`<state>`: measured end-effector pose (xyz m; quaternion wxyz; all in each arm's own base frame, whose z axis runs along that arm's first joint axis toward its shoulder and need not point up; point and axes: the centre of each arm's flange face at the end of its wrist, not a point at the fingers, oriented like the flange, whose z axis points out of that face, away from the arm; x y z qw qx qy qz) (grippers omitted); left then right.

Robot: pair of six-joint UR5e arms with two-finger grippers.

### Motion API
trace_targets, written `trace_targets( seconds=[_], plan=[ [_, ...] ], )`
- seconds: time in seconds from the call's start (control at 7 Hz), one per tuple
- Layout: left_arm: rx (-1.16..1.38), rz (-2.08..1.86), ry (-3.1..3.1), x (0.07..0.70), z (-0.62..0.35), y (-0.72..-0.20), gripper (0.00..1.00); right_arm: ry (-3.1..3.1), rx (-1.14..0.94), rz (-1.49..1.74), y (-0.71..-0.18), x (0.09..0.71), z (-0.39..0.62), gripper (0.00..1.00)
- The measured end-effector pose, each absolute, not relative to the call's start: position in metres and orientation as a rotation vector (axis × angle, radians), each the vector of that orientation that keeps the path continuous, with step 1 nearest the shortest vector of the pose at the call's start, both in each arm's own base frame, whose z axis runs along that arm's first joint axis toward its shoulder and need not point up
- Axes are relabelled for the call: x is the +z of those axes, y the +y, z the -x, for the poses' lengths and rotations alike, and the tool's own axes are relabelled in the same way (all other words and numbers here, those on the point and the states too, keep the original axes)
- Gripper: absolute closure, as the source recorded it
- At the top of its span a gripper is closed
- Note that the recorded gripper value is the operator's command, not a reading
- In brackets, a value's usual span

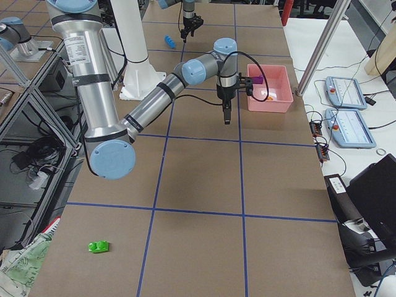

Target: Put all blocks into box

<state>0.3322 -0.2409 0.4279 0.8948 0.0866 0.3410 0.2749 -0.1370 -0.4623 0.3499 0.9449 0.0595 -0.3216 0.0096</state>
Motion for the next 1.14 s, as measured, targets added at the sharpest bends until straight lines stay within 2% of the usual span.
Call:
trace_targets(
  seconds=[0.29, 0.71, 0.86, 1.0, 1.14],
  plan=[
    [0.680, -0.174, 0.637, 0.447, -0.344, -0.193, 0.00, -0.649, 0.011, -0.101, -0.426, 0.368, 0.113, 0.01],
    [0.787, -0.121, 0.569, 0.478, -0.355, -0.151, 0.01, -0.635, 0.006, -0.081, -0.406, 0.382, 0.101, 0.01],
    [0.806, -0.107, 0.554, 0.488, -0.360, -0.143, 0.20, -0.628, -0.008, -0.076, -0.398, 0.388, 0.096, 0.01],
    [0.818, -0.097, 0.543, 0.495, -0.364, -0.139, 0.65, -0.622, -0.019, -0.070, -0.389, 0.393, 0.091, 0.01],
    [0.822, -0.093, 0.540, 0.498, -0.365, -0.137, 1.00, -0.617, -0.026, -0.064, -0.383, 0.396, 0.087, 0.01]
  ],
)
